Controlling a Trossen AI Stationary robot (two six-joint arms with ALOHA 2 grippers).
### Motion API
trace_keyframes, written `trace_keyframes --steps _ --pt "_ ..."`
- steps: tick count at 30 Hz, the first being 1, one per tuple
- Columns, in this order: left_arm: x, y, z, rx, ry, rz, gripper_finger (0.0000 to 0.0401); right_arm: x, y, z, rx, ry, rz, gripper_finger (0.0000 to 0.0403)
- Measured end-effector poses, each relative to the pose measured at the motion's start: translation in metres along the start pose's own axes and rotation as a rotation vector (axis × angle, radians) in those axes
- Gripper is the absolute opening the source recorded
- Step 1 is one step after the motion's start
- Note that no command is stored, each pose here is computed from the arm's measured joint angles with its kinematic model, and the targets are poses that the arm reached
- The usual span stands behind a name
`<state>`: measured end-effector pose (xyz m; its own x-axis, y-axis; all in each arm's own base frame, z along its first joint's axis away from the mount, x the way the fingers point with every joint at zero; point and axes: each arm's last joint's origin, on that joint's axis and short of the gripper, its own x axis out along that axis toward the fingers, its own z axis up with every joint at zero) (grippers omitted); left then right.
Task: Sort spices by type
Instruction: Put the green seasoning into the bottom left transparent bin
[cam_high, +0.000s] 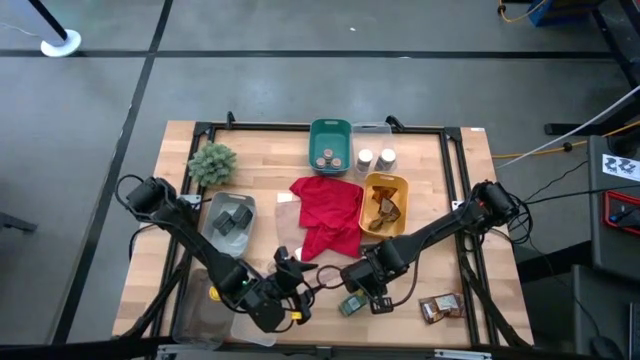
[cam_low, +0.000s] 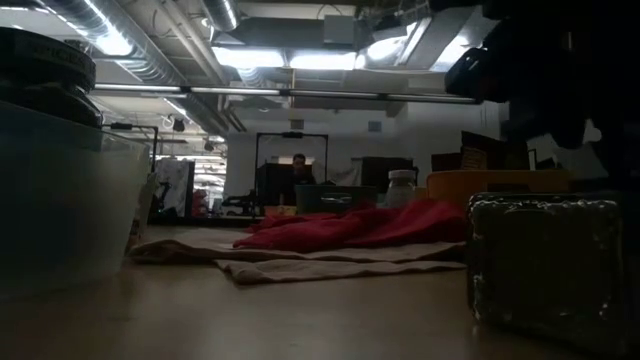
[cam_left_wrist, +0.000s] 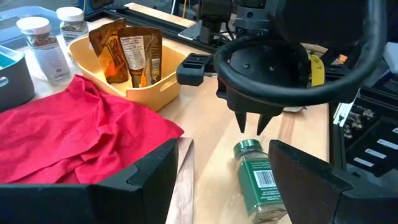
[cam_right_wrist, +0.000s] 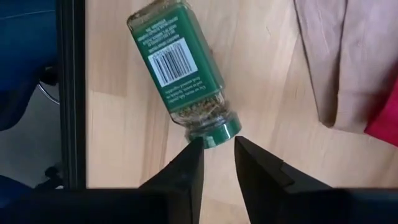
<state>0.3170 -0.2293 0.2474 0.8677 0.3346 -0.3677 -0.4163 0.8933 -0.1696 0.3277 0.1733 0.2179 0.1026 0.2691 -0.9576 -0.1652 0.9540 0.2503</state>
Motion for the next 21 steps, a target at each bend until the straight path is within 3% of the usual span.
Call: trace_keyframes --steps 5,15,21 --pt "0.000 0.000 0.000 0.000 0.000 -0.001 0.0235 0.000 0.000 0.000 -0.067 0.003 -0.001 0.0107" --pt "0.000 0.000 0.000 0.000 0.000 0.000 0.0235 0.008 -0.001 -0.006 -0.092 0.030 -0.007 0.0249" --pt "0.000 0.000 0.000 0.000 0.000 0.000 0.0235 0.026 0.001 -0.017 -0.132 0.051 -0.008 0.0295"
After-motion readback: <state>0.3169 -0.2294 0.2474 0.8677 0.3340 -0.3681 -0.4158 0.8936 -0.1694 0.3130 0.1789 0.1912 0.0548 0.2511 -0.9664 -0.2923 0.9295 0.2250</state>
